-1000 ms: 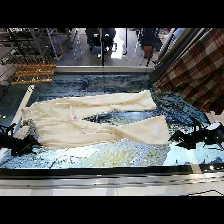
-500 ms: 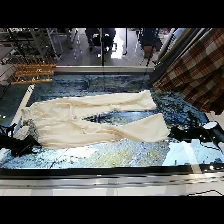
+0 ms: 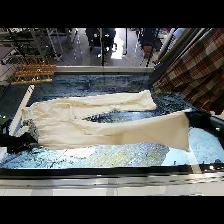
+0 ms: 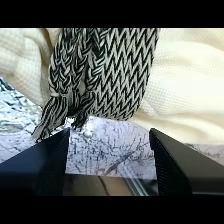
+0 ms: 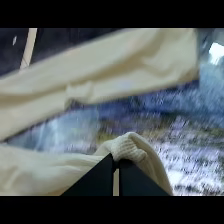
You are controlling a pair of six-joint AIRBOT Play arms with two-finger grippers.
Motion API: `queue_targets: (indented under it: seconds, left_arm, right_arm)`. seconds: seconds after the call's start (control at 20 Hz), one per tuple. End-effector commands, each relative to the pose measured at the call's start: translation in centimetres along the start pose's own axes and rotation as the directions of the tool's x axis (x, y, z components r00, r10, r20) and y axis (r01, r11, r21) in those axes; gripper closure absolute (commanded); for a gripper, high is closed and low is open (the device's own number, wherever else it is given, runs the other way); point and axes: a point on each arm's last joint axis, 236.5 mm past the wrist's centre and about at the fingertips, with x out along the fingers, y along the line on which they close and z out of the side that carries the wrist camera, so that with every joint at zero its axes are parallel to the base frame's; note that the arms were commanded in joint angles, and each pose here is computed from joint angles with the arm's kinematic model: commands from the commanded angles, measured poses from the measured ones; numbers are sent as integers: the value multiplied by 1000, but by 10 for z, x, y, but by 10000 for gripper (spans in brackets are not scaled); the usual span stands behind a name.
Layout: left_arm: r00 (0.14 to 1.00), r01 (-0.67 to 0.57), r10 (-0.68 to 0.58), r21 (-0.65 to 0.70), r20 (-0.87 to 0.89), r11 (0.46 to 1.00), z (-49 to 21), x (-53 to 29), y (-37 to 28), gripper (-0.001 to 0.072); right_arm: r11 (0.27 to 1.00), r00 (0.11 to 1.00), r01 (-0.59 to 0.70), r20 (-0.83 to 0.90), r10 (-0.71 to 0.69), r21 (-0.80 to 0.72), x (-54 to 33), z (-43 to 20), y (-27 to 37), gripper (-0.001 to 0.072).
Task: Fold the clothes and pants, and hang the long-sleeved shirts on hangers.
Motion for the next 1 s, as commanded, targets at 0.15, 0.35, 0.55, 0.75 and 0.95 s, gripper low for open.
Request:
queue_targets:
  seconds: [0.15, 0.35, 0.55, 0.75, 0.95]
  left_arm:
    - [998, -36, 35, 23, 56, 999, 9, -10, 4, 136]
    - [995, -102, 102, -17, -6, 995, -6, -11, 20, 71]
    - [988, -142, 148, -109, 50, 984, 7, -14, 33, 71]
    - [965, -99, 140, -185, 222, 978, 48, -18, 34, 70]
    - [971, -96, 139, -212, 196, 973, 51, 4, 44, 91]
  right_arm:
    - [940, 964, 204, 109, -241, 273, 89, 35, -114, 681]
    - [871, 942, 312, -243, -231, 380, 203, -50, -199, 71]
    - [869, 876, 328, -463, -133, 371, 185, -119, -209, 90]
    - [830, 813, 352, -581, -41, 433, 116, -174, -209, 81]
    - [721, 771, 395, -633, 77, 569, 59, -217, -213, 73]
